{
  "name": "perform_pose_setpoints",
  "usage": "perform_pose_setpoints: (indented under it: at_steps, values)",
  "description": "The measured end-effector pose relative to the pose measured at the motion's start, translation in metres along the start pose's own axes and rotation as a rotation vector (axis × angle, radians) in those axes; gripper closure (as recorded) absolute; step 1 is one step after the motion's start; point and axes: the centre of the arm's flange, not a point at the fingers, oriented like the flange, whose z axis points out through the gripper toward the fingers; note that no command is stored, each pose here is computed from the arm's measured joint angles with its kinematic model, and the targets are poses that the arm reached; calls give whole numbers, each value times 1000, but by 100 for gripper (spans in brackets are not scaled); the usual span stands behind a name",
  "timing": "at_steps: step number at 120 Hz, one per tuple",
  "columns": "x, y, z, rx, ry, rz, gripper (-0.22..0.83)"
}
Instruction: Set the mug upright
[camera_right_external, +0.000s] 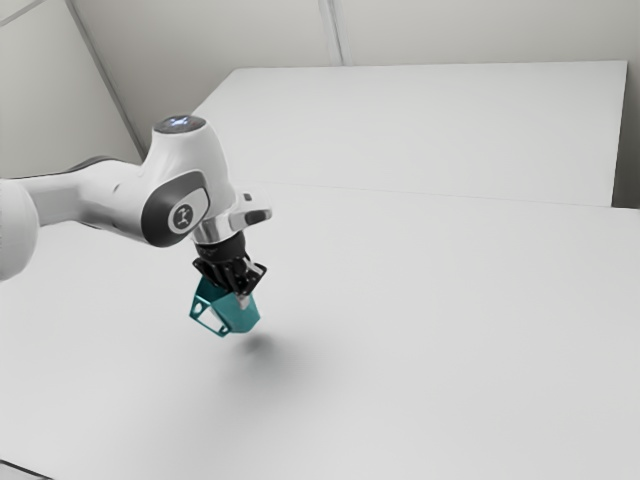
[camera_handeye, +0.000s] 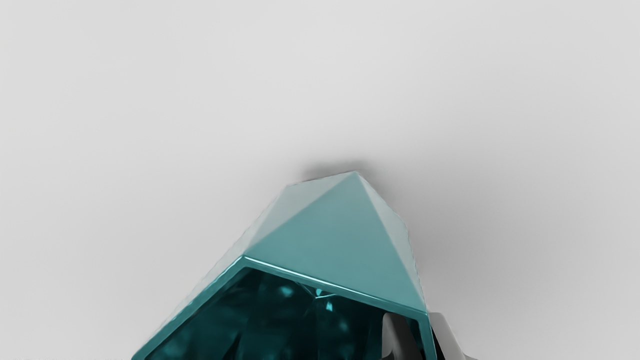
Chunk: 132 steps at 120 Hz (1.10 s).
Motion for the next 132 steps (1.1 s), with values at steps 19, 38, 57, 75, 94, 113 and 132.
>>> perform_pose_setpoints:
  at_steps: [19, 38, 57, 75, 94, 113, 132]
  values:
    - [5, -9, 13, 11, -18, -20, 79]
    - [9, -11, 26, 12, -31, -31, 79]
    - [13, -13, 37, 13, -44, -40, 79]
    - [16, -12, 48, 8, -58, -44, 79]
    - [17, -12, 52, 6, -62, -50, 78]
    - [18, -11, 52, 0, -60, -56, 64]
    - [17, -11, 47, -5, -51, -60, 34]
